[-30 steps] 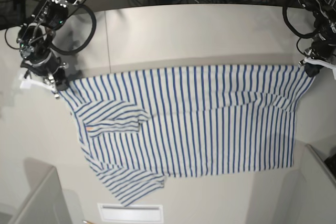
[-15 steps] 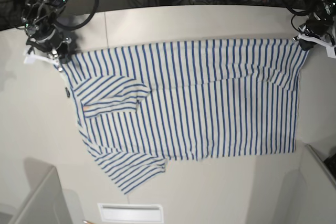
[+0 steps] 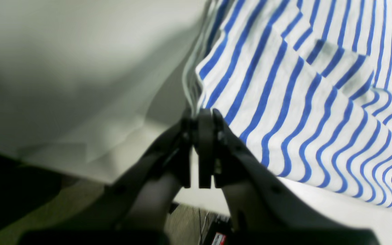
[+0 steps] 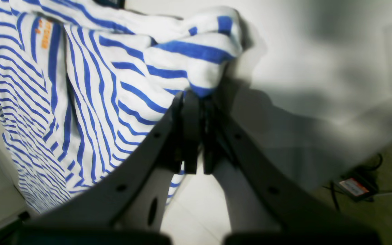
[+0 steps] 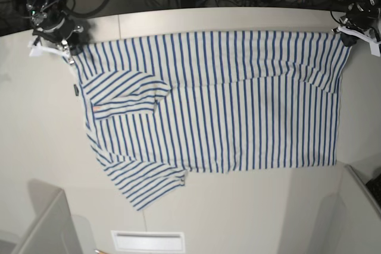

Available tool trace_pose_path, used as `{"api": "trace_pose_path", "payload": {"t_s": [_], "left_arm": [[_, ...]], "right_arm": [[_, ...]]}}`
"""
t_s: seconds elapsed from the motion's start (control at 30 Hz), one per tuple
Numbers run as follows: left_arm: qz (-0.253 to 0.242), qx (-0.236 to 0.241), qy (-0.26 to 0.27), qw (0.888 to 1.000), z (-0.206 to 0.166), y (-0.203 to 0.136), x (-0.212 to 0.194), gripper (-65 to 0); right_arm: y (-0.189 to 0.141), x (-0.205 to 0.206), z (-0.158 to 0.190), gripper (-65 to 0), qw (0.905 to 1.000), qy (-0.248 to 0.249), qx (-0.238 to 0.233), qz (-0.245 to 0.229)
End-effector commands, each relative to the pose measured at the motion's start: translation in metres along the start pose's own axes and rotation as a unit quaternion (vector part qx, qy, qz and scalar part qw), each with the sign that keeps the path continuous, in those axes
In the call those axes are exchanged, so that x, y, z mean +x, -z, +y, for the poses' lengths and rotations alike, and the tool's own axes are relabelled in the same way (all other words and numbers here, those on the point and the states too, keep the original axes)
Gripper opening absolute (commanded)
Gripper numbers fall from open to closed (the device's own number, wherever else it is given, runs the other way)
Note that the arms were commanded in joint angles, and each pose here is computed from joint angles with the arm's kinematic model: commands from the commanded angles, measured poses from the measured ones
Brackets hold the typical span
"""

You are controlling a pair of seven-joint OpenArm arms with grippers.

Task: Fold the T-shirt properly
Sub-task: 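Drag the shoulder edge back toward the robot with both grippers, then release the shirt and move the right gripper to the sleeve side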

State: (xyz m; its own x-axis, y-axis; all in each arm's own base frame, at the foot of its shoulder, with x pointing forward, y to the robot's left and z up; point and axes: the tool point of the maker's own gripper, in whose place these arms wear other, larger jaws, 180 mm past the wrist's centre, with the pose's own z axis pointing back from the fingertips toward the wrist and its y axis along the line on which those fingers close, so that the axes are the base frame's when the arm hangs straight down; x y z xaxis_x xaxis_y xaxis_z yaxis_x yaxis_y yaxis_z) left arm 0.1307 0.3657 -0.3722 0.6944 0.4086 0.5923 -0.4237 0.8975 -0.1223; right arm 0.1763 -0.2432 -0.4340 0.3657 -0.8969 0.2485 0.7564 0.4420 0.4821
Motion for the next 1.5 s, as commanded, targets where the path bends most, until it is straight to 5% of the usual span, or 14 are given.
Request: {"api": "trace_pose_path", "payload": {"t_s": [0.0,1.07,1.1,1.13,1.27,1.37,1.47], "left_arm": [[-0.014,0.007,0.008,1.000,0.005,-0.005,0.009,-65.0],[0.020,0.020,0.005,1.000,0.015,-0.013,-0.019,-65.0],[0.019,0.022,0.004,1.000,0.017,-0.013,-0.019,-65.0],[0.017,0.027,0.001,0.999,0.021,-0.015,-0.017,-65.0],[0.002,0.051,-0.023,0.998,0.037,-0.026,-0.017,-39.0],[-0.008,0.066,-0.031,0.997,0.048,-0.033,-0.013,-24.8],[-0.019,0.076,-0.038,0.996,0.056,-0.040,-0.009,-20.7]], "right_arm": [[-0.004,0.009,0.000,-65.0,0.9998,-0.007,0.000,-0.018],[-0.016,-0.006,-0.032,-65.0,0.9993,-0.011,-0.036,0.000],[-0.016,-0.006,-0.032,-64.1,0.9993,-0.012,-0.036,-0.001],[-0.018,-0.006,-0.033,-55.8,0.9992,-0.013,-0.037,-0.003],[-0.027,0.000,-0.028,-29.3,0.9990,-0.025,-0.031,-0.018],[-0.036,0.006,-0.019,-28.4,0.9985,-0.037,-0.023,-0.032],[-0.042,0.012,-0.009,-30.6,0.9977,-0.047,-0.012,-0.047]]}}
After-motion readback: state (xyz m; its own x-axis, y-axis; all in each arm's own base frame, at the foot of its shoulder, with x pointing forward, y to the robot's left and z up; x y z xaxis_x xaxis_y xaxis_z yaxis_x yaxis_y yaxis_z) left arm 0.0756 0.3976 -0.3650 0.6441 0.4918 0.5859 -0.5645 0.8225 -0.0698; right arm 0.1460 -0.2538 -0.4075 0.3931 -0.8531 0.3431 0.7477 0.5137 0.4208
